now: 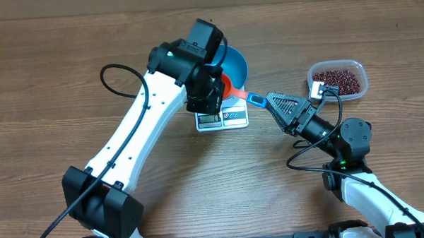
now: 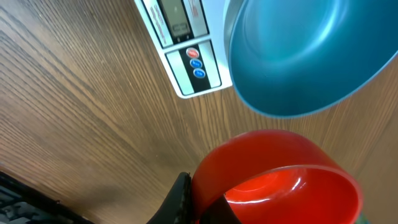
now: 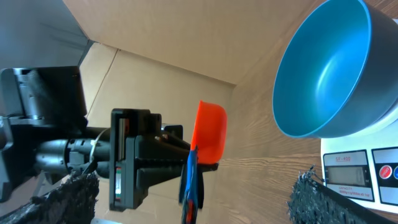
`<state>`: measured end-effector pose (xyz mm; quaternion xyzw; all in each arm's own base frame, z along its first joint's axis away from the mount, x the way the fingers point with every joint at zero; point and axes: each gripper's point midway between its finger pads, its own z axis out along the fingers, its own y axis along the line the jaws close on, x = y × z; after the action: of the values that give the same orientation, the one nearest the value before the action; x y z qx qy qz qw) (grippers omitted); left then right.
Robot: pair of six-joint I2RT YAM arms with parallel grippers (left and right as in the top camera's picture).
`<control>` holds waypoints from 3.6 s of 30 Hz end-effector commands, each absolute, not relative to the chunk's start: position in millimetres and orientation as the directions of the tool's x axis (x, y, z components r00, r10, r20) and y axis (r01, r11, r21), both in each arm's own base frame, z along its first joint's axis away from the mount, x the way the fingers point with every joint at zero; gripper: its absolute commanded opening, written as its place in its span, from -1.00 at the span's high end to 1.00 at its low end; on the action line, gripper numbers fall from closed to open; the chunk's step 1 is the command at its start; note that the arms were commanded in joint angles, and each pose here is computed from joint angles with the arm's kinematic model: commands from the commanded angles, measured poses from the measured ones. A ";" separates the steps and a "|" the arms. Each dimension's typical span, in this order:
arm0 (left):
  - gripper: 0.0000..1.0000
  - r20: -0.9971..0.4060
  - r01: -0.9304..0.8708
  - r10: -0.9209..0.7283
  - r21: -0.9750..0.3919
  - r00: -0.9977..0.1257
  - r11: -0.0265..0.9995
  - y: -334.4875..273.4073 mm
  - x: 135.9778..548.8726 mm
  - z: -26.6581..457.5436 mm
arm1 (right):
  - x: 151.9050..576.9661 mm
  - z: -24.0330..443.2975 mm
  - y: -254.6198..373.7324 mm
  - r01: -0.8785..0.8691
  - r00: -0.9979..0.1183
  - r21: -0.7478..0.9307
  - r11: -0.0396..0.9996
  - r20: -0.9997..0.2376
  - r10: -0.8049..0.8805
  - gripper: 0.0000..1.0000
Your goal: Scoop item into bowl and weigh 150g on scale
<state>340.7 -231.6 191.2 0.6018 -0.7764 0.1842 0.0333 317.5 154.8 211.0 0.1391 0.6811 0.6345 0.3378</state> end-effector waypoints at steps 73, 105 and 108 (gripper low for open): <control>-0.99 0.038 -0.695 -0.762 -0.440 -0.647 0.568 -255.8 347.8 216.2 | 320.4 210.2 154.5 -0.262 -0.724 0.946 0.191 -0.324 0.608 0.93; -0.99 -0.445 0.221 0.083 -0.269 -0.892 0.937 -216.0 329.0 277.5 | 309.6 228.5 109.5 -0.212 -0.629 0.795 0.568 -0.556 0.543 0.92; -0.99 -0.441 0.218 0.083 -0.264 -0.894 0.940 -214.7 328.3 276.7 | 307.6 226.3 92.8 -0.121 -0.598 0.759 0.639 -0.570 0.564 0.92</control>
<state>326.6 -219.7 262.1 -0.0676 -0.9659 0.1589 -0.1931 296.7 115.4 203.3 0.1438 0.7980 0.4702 0.3484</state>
